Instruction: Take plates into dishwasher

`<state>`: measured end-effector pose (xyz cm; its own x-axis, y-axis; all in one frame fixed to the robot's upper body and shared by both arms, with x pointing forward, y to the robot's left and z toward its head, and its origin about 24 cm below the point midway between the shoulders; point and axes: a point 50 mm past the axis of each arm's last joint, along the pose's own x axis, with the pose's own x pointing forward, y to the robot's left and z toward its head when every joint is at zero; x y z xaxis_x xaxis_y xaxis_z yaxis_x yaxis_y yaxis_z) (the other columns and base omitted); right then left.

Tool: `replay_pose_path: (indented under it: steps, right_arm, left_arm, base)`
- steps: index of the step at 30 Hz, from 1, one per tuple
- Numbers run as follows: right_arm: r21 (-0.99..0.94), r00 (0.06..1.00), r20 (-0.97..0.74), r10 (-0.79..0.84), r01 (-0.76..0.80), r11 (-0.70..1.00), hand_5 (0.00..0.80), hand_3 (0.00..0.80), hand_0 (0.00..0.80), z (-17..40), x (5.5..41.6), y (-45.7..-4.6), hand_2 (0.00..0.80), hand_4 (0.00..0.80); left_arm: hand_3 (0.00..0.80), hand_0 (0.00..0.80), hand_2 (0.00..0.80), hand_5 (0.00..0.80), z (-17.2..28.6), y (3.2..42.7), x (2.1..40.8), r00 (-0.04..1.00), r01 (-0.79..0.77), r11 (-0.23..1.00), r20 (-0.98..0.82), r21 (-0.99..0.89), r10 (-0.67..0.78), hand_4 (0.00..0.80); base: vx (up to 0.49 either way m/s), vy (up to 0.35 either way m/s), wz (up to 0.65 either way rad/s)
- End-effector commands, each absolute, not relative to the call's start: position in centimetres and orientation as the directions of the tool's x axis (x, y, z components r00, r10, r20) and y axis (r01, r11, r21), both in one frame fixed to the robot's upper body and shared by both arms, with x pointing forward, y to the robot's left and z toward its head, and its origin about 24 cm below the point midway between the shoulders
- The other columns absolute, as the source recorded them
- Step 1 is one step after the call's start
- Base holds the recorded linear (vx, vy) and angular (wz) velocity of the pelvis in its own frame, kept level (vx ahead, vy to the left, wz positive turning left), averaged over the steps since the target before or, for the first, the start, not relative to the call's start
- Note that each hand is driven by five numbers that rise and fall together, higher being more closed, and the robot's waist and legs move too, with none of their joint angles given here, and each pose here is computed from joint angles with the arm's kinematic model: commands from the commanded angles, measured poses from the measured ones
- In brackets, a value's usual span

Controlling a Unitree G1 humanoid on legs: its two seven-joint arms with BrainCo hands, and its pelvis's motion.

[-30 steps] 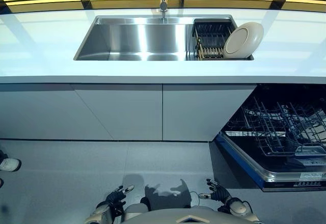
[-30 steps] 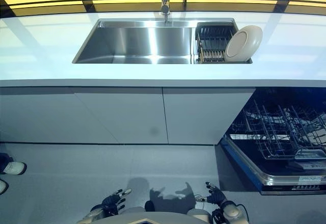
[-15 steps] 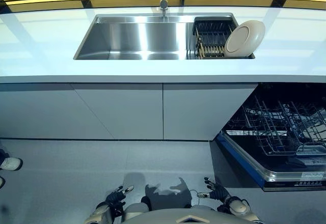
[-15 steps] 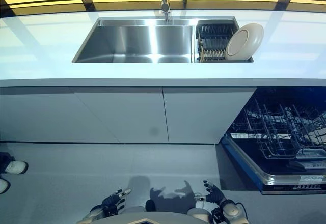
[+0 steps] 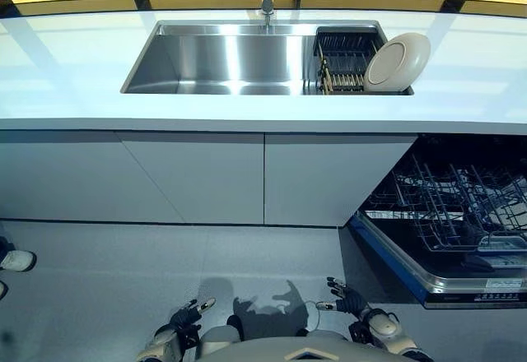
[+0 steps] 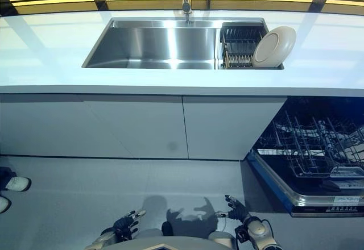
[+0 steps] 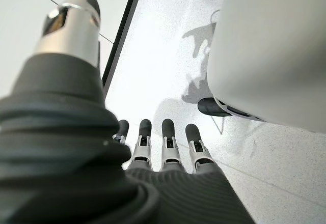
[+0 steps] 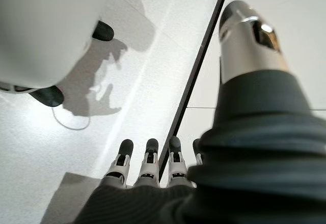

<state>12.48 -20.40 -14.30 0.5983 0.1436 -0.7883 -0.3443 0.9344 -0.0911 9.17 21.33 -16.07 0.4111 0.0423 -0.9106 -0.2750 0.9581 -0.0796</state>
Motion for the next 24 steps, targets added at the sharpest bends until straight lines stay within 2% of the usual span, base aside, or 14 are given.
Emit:
replay_pose_path:
  steps: [1, 8, 14, 22, 24]
  right_arm:
    - [-0.114, 0.695, -0.691, 0.201, -0.379, 0.918, 0.000, 0.000, 0.000, -12.3, 16.4, -20.0, 0.000, 0.000]
    - [-0.104, 0.670, -0.699, 0.251, -0.442, 0.891, 0.000, 0.000, 0.000, -12.3, 16.5, -19.9, 0.000, 0.000]
    - [-0.092, 0.645, -0.714, 0.274, -0.473, 0.876, 0.000, 0.000, 0.000, -12.5, 16.6, -19.6, 0.000, 0.000]
    - [-0.058, 0.623, -0.716, 0.316, -0.504, 0.862, 0.000, 0.000, 0.000, -12.5, 16.5, -18.3, 0.000, 0.000]
    - [-0.056, 0.629, -0.707, 0.324, -0.506, 0.861, 0.000, 0.000, 0.000, -12.3, 16.7, -18.1, 0.000, 0.000]
  left_arm:
    - [0.000, 0.000, 0.000, 0.000, -15.7, 21.0, 11.0, 0.455, -0.265, 0.960, -0.889, -0.092, 0.040, 0.000]
    - [0.000, 0.000, 0.000, 0.000, -15.8, 21.3, 10.3, 0.468, -0.374, 0.921, -0.880, -0.112, 0.083, 0.000]
    - [0.000, 0.000, 0.000, 0.000, -16.2, 21.5, 8.5, 0.428, -0.455, 0.884, -0.897, -0.107, 0.112, 0.000]
    - [0.000, 0.000, 0.000, 0.000, -15.8, 22.3, 9.3, 0.452, -0.411, 0.905, -0.886, -0.108, 0.100, 0.000]
    - [0.000, 0.000, 0.000, 0.000, -15.7, 22.4, 9.6, 0.455, -0.397, 0.912, -0.885, -0.106, 0.095, 0.000]
  base:
    - [0.029, -0.150, 0.09]
    - [0.102, -0.082, -0.11]
    - [0.351, 0.080, -0.34]
    - [0.325, 0.105, -0.48]
    - [0.181, 0.085, -0.04]
